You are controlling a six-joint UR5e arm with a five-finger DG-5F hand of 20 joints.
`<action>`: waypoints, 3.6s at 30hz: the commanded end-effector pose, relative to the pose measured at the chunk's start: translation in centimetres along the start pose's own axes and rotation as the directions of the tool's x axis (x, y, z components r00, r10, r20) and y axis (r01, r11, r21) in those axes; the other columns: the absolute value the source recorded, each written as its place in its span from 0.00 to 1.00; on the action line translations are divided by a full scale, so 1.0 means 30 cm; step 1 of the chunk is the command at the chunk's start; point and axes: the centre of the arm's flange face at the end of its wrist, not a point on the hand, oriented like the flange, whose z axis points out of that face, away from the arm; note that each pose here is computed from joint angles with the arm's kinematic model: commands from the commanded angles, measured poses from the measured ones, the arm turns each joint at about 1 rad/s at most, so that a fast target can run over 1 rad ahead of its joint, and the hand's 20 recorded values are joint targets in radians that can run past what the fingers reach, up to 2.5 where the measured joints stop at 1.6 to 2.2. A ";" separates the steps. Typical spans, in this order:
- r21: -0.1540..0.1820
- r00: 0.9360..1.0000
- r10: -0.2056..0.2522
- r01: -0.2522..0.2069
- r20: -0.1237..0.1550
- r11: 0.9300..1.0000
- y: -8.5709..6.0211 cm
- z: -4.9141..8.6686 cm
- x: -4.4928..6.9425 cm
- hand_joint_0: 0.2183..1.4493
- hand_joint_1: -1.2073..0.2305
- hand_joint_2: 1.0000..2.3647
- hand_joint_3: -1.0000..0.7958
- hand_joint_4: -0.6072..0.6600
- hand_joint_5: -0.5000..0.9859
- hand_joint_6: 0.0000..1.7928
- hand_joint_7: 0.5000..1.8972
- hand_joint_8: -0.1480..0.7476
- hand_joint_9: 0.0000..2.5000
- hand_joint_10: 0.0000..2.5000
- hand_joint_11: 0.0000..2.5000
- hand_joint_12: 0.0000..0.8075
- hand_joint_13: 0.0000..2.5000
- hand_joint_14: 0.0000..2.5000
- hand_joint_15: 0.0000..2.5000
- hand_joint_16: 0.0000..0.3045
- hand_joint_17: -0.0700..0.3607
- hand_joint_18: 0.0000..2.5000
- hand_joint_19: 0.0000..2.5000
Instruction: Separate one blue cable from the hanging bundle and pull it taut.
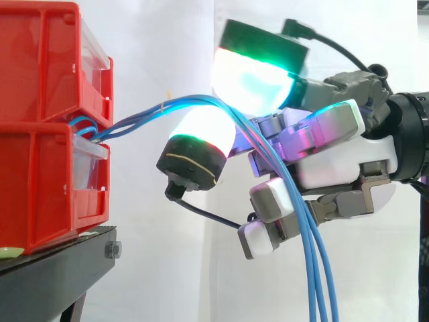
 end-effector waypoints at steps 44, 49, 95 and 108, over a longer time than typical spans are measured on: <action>0.014 1.000 -0.001 0.001 -0.004 1.000 -0.007 -0.003 0.001 0.36 0.15 0.00 0.28 0.44 0.43 0.28 0.56 0.25 0.71 0.00 0.07 0.28 0.46 0.01 0.16 0.14 0.39 0.28 0.21; 0.013 1.000 -0.001 0.001 -0.004 1.000 -0.004 -0.005 0.001 0.30 0.23 0.00 0.28 0.48 0.43 0.28 0.57 0.26 0.71 0.00 0.07 0.28 0.47 0.01 0.15 0.14 0.39 0.28 0.21; 0.014 1.000 -0.001 0.001 -0.001 1.000 -0.007 -0.003 0.000 0.31 0.47 0.00 0.48 0.55 0.43 0.28 0.58 0.33 0.72 0.00 0.03 0.35 0.49 0.00 0.13 0.22 0.51 0.31 0.18; 0.011 1.000 -0.001 0.001 -0.001 1.000 -0.003 -0.004 0.000 0.29 0.49 0.00 0.50 0.56 0.42 0.28 0.58 0.34 0.72 0.00 0.03 0.37 0.49 0.00 0.13 0.23 0.53 0.32 0.17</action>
